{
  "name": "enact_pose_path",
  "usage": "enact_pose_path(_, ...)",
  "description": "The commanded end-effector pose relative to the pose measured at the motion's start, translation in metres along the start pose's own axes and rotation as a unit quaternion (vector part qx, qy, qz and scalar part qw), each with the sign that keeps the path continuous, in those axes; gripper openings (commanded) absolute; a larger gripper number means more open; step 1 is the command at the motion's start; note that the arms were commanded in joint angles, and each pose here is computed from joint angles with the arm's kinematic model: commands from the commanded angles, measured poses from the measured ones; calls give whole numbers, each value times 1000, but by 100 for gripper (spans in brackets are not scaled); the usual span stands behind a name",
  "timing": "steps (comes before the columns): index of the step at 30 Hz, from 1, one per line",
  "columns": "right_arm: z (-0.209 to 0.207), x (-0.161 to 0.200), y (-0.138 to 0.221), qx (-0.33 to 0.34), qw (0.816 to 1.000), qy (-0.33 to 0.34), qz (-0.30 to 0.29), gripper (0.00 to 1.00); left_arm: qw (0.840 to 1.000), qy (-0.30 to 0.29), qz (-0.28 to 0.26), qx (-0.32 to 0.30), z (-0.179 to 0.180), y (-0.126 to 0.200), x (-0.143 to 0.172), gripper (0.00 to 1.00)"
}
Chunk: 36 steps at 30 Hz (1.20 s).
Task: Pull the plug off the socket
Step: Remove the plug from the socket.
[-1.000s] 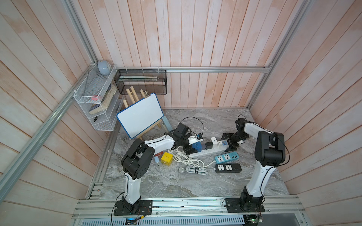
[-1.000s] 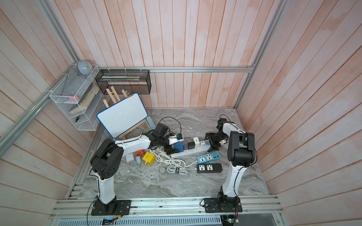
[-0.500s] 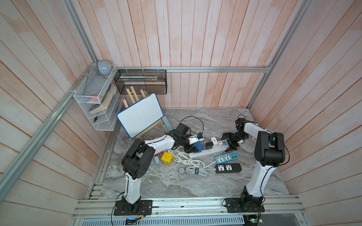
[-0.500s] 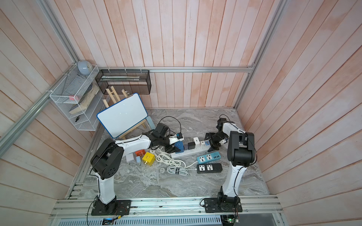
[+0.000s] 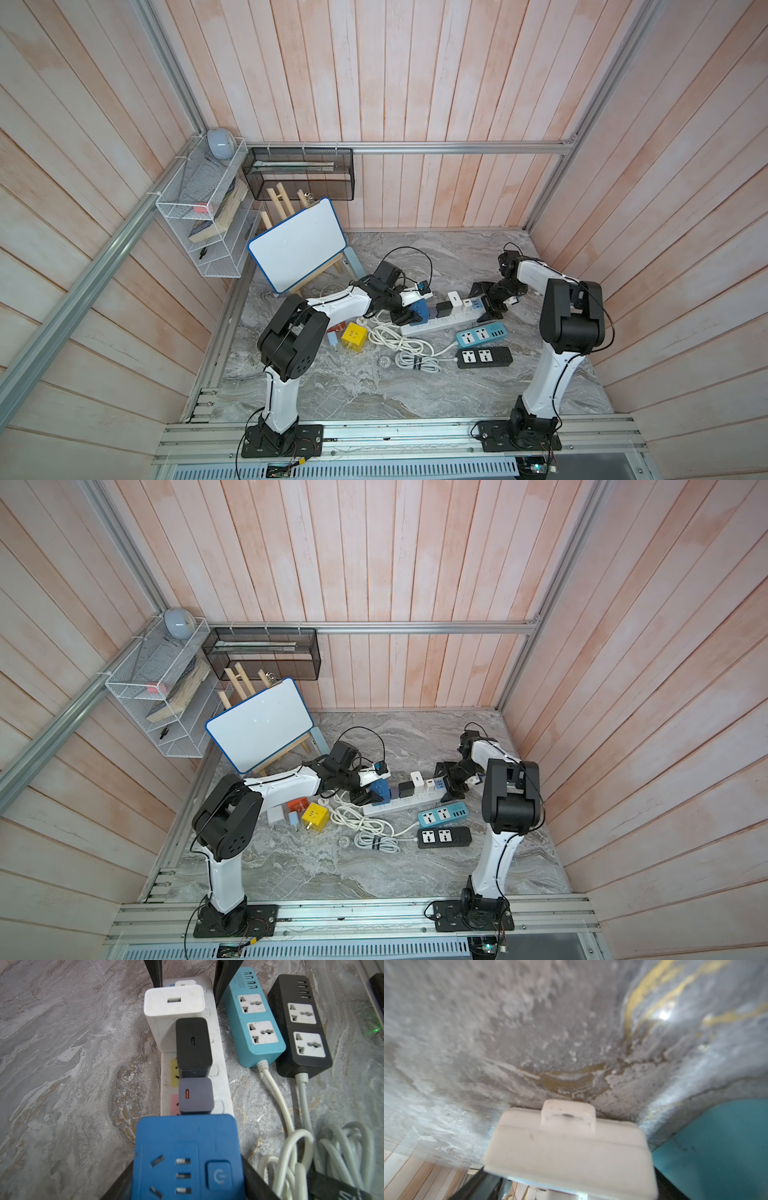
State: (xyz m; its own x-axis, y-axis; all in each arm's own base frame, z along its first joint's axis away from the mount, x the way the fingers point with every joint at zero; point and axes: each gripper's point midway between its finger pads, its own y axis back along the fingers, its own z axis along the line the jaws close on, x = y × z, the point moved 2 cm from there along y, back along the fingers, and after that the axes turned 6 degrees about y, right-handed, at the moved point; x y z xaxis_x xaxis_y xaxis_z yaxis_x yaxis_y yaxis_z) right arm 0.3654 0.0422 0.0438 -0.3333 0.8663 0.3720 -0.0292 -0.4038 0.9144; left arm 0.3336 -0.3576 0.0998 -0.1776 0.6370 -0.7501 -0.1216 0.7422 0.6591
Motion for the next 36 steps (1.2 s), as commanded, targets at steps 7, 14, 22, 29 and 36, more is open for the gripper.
enact_pose_path(7,-43,-19,-19,93,993,-49,-58,0,999,-1,-45,-9,3,11,-44,0)
enact_pose_path(14,-46,-20,-23,92,992,-57,-62,0,997,-5,-58,-46,6,18,-57,0)
enact_pose_path(22,-47,-20,-23,86,992,-66,-69,0,983,-67,-70,-156,12,29,-65,0)
enact_pose_path(29,-49,-21,-23,92,991,-62,-80,0,990,-46,-53,-125,8,23,-64,0)
enact_pose_path(36,-49,-22,-21,97,987,-78,-99,0,995,-2,-43,-86,8,21,-61,0)
